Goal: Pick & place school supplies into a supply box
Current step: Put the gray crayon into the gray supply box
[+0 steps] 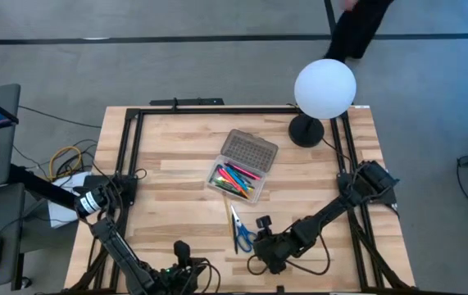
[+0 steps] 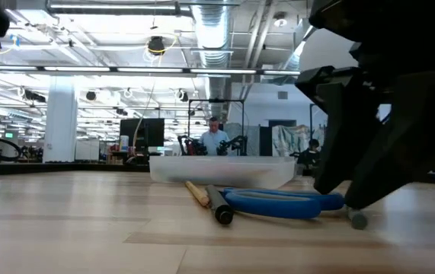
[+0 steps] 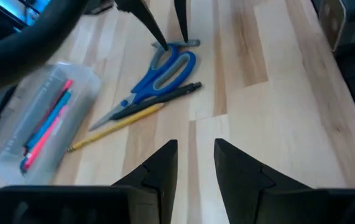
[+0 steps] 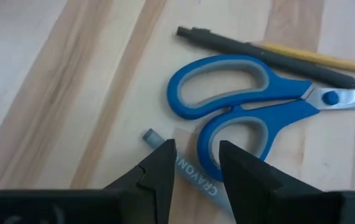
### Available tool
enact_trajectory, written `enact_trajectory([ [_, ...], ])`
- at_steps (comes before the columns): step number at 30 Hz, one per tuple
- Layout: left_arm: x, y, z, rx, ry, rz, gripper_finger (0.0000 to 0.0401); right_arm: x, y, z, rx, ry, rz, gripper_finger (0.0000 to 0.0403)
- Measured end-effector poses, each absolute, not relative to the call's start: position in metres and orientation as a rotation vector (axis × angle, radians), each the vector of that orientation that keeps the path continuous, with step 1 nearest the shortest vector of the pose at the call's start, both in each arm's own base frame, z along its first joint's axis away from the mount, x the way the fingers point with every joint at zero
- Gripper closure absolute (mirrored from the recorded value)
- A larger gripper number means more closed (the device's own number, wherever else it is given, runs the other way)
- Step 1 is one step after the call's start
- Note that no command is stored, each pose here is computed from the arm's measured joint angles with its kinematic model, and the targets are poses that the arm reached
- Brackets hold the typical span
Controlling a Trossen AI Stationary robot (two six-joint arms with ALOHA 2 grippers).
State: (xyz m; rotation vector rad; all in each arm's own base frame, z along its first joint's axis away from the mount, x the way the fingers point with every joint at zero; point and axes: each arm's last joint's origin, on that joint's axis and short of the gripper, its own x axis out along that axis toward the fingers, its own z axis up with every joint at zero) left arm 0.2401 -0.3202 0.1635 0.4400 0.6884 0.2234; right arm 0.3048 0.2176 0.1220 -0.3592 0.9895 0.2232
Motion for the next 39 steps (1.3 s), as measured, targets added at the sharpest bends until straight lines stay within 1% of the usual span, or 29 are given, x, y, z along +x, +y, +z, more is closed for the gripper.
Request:
enact_trajectory([
  [7, 0.239, -0.321, 0.163, 0.4, 0.71, 0.213, 0.0301, 0.297, 0.219, 0.121, -0.384, 1.037, 0.24, 0.0282],
  [14, 0.238, -0.322, 0.163, 0.401, 0.71, 0.211, 0.0301, 0.296, 0.213, 0.121, -0.346, 1.089, 0.175, 0.0282],
  [19, 0.238, -0.322, 0.163, 0.401, 0.71, 0.212, 0.0301, 0.296, 0.212, 0.121, -0.346, 1.088, 0.164, 0.0282],
  [31, 0.238, -0.322, 0.163, 0.411, 0.708, 0.211, 0.0301, 0.294, 0.214, 0.12, -0.361, 1.083, 0.149, 0.031],
  [39, 0.239, -0.322, 0.163, 0.411, 0.705, 0.212, 0.0301, 0.291, 0.216, 0.119, -0.407, 1.062, 0.108, 0.0312],
])
